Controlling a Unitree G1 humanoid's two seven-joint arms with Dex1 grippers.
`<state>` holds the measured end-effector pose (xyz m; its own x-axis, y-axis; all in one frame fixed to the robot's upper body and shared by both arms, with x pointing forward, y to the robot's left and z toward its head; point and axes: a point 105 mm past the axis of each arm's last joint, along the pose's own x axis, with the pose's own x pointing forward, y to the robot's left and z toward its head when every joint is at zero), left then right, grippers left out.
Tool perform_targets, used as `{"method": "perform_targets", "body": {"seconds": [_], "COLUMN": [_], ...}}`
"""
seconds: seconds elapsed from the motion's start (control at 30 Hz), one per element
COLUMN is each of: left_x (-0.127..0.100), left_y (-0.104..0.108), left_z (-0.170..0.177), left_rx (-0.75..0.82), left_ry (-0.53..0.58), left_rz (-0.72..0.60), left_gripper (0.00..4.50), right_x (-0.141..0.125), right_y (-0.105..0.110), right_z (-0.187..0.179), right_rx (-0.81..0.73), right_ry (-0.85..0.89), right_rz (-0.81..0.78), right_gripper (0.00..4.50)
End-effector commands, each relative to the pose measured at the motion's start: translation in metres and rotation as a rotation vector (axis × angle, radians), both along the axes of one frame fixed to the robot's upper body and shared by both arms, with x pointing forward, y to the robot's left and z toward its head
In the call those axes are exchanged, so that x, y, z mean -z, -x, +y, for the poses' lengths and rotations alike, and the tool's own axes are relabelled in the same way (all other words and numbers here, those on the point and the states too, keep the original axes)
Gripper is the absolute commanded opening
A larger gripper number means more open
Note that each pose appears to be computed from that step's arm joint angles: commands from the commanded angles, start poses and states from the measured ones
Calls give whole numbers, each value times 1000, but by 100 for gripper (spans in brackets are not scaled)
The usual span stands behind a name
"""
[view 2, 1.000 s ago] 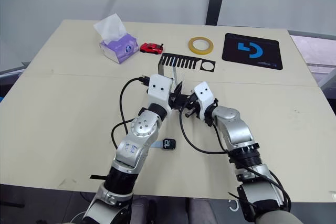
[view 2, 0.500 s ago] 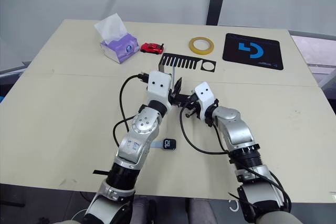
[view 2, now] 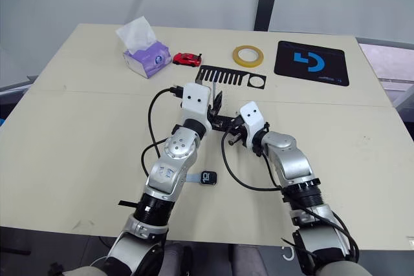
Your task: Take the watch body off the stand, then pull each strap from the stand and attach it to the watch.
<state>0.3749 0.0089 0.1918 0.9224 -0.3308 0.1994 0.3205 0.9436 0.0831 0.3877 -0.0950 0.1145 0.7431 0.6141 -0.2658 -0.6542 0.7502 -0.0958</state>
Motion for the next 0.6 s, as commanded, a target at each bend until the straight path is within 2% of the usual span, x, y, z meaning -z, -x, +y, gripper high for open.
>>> {"method": "perform_targets", "body": {"seconds": [0.03,0.33,0.6], "left_x": [-18,-17,-18], "left_y": [3,5,18], "left_z": [-7,-5,-11], "left_rx": [21,25,81], "left_ry": [34,32,44], "left_rz": [-55,-53,-84], "left_gripper": [7,7,7], "right_x": [27,28,29], "right_y": [5,7,5], "right_z": [-6,-8,-8], "right_rx": [31,38,42], "right_ry": [20,16,12], "right_rz": [99,105,117], "right_gripper": [0,0,0]}}
